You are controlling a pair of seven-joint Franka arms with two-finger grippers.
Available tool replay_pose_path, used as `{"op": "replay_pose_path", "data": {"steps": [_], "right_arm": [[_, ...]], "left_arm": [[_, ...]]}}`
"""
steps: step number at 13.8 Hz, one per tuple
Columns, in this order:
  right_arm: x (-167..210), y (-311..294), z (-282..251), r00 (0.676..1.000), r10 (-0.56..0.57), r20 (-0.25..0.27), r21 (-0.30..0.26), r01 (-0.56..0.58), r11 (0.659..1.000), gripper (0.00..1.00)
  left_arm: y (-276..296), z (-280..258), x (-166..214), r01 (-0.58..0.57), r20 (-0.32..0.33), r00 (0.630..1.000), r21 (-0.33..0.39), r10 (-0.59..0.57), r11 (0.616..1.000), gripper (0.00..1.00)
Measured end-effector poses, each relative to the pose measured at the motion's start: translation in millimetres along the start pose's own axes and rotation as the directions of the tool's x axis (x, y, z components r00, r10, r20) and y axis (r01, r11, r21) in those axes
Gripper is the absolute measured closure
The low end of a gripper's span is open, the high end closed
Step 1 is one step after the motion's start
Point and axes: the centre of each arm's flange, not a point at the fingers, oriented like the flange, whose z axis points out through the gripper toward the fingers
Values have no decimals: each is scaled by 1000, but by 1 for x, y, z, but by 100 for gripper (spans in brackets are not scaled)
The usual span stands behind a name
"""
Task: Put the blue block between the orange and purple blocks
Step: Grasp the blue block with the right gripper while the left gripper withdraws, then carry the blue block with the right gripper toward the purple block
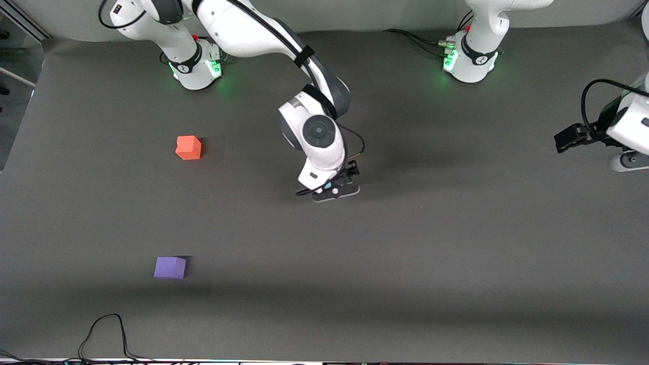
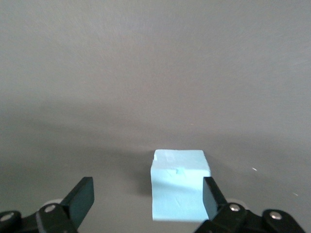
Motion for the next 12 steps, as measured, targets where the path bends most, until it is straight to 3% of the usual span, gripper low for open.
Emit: {"op": "replay_pose_path", "data": {"steps": [6, 10, 12], "right_arm": [[6, 13, 18, 997, -70, 12, -37, 70, 997, 4], [-17, 14, 48, 989, -125, 75, -75, 131, 989, 3], [-21, 14, 52, 988, -131, 83, -79, 137, 987, 5]], "left_arm": [[-13, 7, 2, -40, 6, 999, -35, 40, 999, 0], [-16, 13, -1, -33, 36, 999, -46, 35, 998, 0], [-21, 14, -1, -25, 44, 999, -46, 27, 999, 0]]}}
